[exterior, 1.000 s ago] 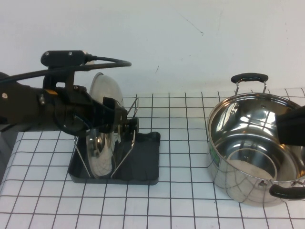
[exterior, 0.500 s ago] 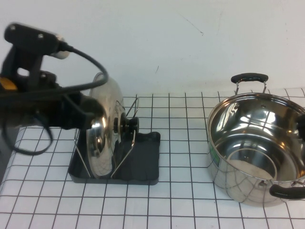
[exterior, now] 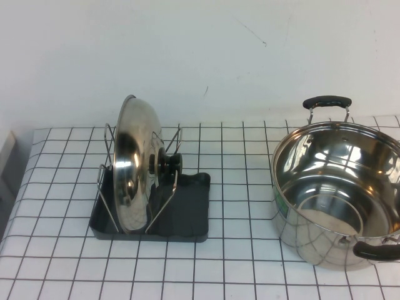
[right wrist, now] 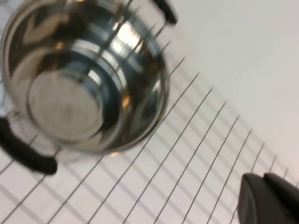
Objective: Put pot lid on rack
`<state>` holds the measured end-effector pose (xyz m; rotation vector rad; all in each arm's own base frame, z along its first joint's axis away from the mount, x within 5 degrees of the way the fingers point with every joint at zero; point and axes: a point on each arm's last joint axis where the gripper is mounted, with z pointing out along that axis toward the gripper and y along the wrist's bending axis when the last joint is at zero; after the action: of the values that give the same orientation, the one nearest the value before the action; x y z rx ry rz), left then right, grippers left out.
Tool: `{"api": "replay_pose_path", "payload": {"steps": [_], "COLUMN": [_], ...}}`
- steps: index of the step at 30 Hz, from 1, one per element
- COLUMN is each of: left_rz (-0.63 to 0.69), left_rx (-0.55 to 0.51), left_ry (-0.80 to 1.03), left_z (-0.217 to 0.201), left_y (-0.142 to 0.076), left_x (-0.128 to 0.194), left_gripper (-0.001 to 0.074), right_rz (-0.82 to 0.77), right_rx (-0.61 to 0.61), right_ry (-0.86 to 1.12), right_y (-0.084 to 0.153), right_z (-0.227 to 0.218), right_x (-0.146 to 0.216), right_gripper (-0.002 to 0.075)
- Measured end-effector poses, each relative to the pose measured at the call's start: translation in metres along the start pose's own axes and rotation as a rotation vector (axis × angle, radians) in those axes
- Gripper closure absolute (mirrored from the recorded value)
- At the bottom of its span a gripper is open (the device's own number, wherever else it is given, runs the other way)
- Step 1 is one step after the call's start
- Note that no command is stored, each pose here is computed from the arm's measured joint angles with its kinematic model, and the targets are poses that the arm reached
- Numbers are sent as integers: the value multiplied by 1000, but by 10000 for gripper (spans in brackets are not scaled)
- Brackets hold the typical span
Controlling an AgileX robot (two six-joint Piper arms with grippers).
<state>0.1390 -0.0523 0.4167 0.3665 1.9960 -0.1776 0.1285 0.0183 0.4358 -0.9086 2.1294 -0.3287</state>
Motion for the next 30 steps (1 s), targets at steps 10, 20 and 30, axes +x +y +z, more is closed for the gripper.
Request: {"api": "replay_pose_path", "payload": {"steps": [10, 20, 30], "left_rz": [-40, -59, -59], "left_rx": [43, 67, 67], "left_ry": [-281, -365, -365], "left_z": [-28, -15, -14], "left_y": [-2, -5, -5], "left_x": [76, 129, 131], "left_gripper": [735, 736, 736], "right_rz": [90, 130, 143], "right_rx": [94, 156, 124], "right_ry": [-305, -471, -451], "right_y": [59, 114, 125], "right_z": [-7, 10, 27], "right_x": [65, 131, 142], "right_gripper": [727, 727, 727]}}
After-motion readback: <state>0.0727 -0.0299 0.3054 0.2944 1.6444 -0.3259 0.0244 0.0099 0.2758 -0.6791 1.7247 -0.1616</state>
